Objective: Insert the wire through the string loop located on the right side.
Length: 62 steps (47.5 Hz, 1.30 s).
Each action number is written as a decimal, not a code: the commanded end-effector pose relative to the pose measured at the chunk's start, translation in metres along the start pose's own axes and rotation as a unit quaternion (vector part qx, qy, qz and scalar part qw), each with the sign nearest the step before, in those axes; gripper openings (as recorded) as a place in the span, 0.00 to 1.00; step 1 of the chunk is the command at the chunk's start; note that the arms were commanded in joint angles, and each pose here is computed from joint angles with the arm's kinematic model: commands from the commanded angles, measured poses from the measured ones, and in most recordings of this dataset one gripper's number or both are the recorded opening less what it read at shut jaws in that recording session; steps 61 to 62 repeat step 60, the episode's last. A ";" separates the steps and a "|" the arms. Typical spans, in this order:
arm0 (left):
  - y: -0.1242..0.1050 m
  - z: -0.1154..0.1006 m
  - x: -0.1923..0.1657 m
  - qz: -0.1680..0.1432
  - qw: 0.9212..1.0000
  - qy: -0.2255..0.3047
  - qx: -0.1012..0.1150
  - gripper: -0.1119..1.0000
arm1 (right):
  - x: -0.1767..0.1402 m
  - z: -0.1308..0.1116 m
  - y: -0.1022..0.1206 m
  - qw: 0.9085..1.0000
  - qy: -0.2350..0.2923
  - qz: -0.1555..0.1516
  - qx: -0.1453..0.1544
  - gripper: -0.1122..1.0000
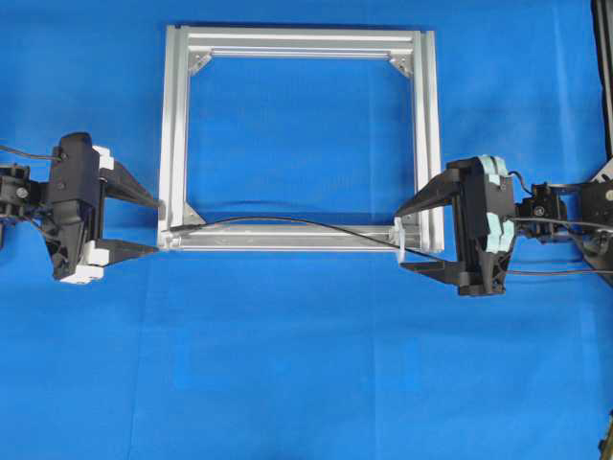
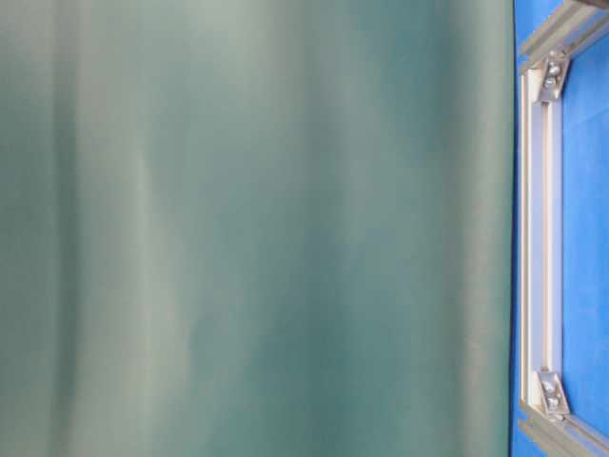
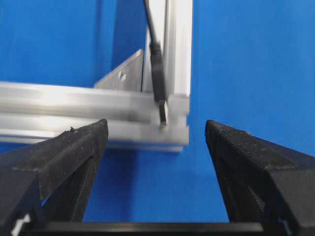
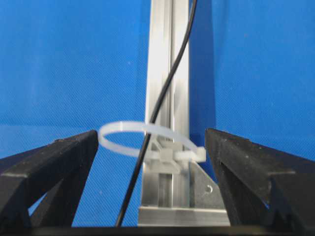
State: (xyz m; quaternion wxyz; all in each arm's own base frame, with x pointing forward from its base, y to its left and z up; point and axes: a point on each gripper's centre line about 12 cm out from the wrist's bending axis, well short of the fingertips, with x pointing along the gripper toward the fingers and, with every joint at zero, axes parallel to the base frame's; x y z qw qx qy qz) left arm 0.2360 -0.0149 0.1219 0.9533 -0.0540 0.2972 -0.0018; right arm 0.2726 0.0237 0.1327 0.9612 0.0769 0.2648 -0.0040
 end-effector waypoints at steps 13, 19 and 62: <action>-0.006 0.050 -0.012 -0.011 0.997 -0.074 0.003 0.77 | -0.026 0.040 0.006 0.999 -0.045 0.016 0.003 0.95; -0.008 0.064 -0.019 -0.014 0.996 -0.089 0.002 0.77 | -0.037 0.048 0.007 0.998 -0.056 0.019 0.004 0.95; -0.006 0.070 -0.023 -0.010 0.996 -0.088 -0.001 0.77 | -0.043 0.050 0.006 0.999 -0.048 0.018 0.001 0.95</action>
